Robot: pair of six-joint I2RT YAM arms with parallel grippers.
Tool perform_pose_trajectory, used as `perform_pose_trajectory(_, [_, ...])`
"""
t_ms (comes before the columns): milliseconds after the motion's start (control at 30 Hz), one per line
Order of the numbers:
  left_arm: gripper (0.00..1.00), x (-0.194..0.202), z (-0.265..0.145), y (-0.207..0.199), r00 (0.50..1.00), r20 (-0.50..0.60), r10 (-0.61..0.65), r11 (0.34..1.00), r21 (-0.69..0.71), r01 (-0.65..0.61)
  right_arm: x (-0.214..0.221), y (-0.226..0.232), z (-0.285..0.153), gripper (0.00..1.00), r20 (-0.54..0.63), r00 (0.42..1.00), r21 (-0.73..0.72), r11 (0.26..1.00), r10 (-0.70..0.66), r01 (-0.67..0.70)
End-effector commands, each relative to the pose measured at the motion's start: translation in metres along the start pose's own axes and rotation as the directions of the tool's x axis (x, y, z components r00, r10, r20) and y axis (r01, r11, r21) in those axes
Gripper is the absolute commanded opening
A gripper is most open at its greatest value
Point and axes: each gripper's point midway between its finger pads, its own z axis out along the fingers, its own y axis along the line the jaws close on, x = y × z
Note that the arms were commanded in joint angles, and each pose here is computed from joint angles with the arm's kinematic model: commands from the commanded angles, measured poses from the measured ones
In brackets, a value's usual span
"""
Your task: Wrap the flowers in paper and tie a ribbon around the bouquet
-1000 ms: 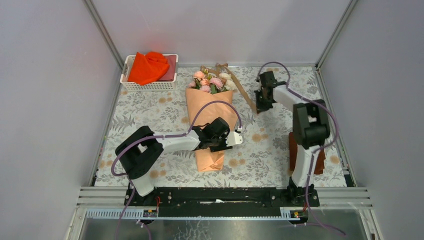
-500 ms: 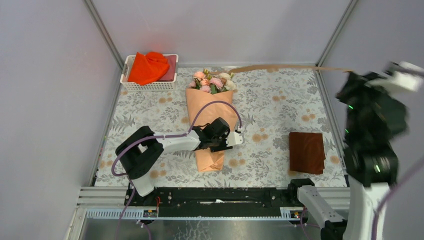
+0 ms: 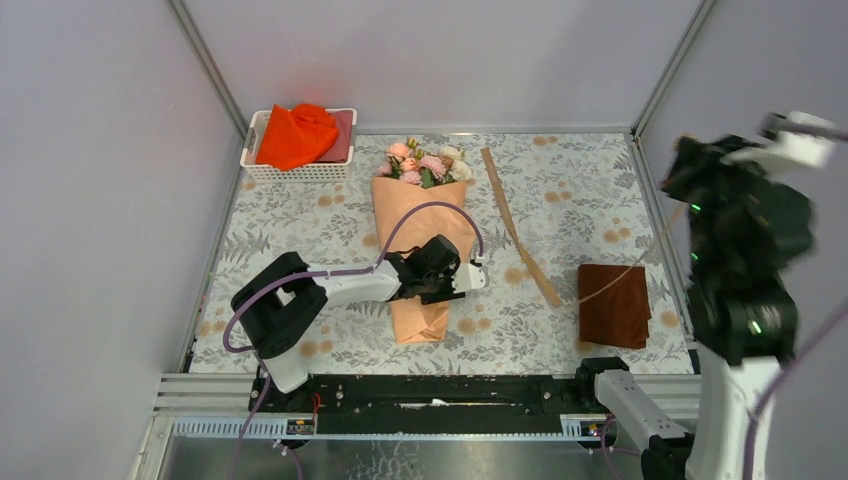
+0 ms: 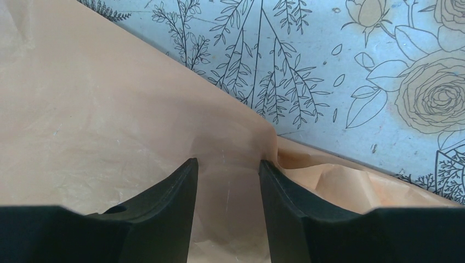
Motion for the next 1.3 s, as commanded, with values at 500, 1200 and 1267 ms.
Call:
perform_pose_trajectory(500, [0.53,0.048,0.008,-0.036,0.99,-0.143,-0.001,0.993,0.118,0.018,0.484,0.116,-0.12,0.42,-0.978,0.105,-0.206,0.907,-0.18,-0.366])
perform_pose_trajectory(1200, [0.54,0.046,0.006,-0.039,0.993,-0.112,0.021,0.992,0.128,-0.006,0.571,0.187,-0.027,0.89,-0.995,0.09,-0.091,0.802,-0.046,-0.59])
perform_pose_trajectory(1267, [0.54,0.045,0.006,-0.038,0.993,-0.112,0.022,0.992,0.125,-0.008,0.577,0.196,-0.029,0.9,-0.996,0.073,-0.084,0.781,-0.05,-0.619])
